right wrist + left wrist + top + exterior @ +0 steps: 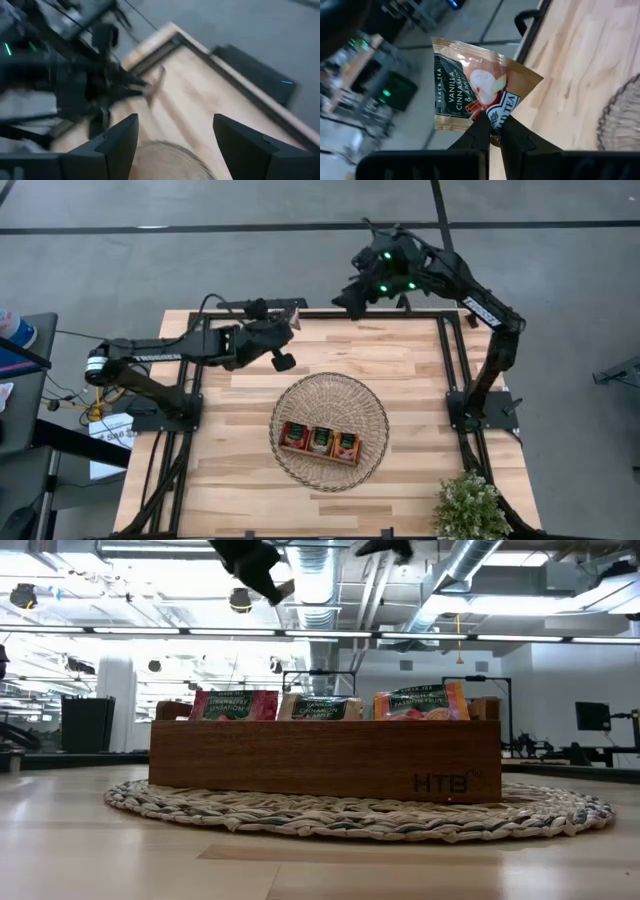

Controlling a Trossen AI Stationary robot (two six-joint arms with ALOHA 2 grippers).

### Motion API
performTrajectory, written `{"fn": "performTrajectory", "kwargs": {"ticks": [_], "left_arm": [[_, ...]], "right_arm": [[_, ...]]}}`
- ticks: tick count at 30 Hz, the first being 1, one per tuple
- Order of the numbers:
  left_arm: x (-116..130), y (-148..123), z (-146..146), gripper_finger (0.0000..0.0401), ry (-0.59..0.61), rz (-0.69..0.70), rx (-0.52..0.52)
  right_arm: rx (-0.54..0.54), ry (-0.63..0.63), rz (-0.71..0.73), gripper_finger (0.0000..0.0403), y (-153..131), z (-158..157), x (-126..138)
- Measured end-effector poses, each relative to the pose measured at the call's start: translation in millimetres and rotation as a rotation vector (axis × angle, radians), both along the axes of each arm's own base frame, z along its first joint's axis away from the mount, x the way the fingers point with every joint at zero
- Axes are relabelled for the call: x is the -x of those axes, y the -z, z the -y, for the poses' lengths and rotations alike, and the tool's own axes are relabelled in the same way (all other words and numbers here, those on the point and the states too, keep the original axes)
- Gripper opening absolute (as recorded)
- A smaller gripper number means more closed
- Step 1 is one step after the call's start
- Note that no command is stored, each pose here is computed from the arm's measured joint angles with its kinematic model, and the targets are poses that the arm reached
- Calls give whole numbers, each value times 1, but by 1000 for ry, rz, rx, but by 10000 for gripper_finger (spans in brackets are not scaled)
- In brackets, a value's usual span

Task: Pick & Place Tea
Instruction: Put the brown tea bag into the middle section of the wooden organizer

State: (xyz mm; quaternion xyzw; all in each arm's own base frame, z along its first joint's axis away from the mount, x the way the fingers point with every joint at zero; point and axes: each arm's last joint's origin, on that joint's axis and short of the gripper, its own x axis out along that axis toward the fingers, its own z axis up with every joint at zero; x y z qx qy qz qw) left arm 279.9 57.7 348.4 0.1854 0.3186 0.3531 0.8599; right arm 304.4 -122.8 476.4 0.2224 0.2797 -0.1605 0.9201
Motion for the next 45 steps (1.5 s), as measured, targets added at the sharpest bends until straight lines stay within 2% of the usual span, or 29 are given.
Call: {"fn": "performTrajectory", "kwargs": {"ticks": [6,10,20,25,35,39,45], "left_arm": [[-5,-2,16,9,1,-59,-126],[-5,-2,21,9,4,-61,-139],[-6,-4,25,9,9,-69,-168],[-8,-8,25,9,18,-44,-193],[-9,-10,25,9,21,-28,-201],[-9,-11,25,9,20,-20,-201],[-10,-12,25,10,30,-28,-212]], "right_arm": [[-185,-105,43,249,18,13,-26],[-261,-157,82,249,28,18,-43],[-287,-154,153,249,35,23,-65],[-312,-147,139,249,46,27,-77],[-318,-129,164,248,50,33,-83],[-316,-124,164,231,50,33,-83],[-320,-129,164,183,50,33,-83]]}}
